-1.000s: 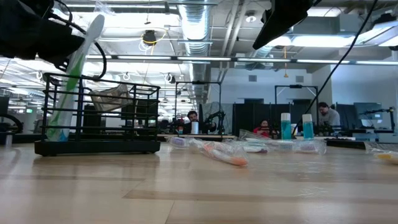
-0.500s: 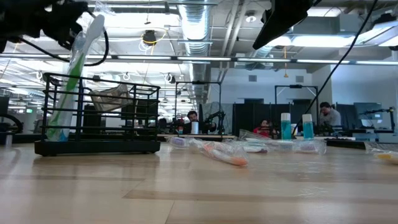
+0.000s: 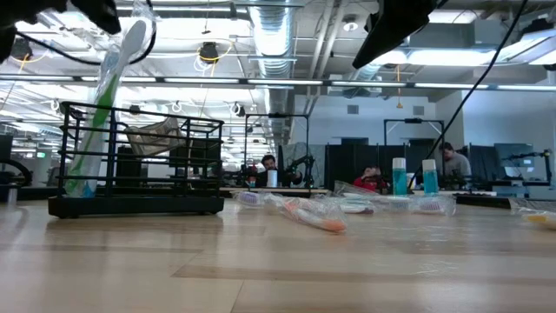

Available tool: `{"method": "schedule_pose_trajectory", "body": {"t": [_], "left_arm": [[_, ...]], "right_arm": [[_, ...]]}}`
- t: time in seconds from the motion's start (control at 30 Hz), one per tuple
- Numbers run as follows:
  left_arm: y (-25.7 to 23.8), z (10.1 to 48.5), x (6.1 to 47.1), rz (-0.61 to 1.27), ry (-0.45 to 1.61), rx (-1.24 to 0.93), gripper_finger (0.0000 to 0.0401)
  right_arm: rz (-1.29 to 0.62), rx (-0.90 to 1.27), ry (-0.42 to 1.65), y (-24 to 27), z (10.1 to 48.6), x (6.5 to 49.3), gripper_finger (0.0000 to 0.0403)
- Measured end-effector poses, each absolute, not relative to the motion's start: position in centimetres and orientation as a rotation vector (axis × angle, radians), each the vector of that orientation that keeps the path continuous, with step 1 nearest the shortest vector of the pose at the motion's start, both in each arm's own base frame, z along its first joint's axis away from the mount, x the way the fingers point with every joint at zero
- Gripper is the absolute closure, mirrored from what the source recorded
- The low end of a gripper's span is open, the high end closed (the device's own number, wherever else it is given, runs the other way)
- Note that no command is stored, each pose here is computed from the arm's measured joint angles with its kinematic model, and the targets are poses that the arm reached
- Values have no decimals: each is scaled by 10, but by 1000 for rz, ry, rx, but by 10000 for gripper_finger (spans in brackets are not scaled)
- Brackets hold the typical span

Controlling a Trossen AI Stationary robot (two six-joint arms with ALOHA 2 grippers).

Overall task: Pick & Place toothbrushing station
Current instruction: Put the left orange toothbrush into the bottom left section of the mesh organizer

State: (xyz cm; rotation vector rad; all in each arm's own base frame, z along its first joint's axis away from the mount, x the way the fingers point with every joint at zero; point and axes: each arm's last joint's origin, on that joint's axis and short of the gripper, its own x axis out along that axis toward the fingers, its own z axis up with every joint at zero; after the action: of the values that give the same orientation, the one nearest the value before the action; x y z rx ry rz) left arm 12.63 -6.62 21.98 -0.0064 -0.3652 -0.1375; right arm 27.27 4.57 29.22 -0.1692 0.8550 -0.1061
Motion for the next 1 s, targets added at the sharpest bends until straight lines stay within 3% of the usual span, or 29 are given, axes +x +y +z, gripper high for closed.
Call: {"method": "schedule_pose_trajectory", "body": {"t": [0.7, 1.0], "left_arm": [[-1, 250, 159, 186, -314, 98, 320], [26, 249, 158, 121, -311, 4, 320]], "right_arm": [[-119, -145, 855, 46, 286, 280, 285], [-75, -50, 913, 43, 251, 313, 285]]}}
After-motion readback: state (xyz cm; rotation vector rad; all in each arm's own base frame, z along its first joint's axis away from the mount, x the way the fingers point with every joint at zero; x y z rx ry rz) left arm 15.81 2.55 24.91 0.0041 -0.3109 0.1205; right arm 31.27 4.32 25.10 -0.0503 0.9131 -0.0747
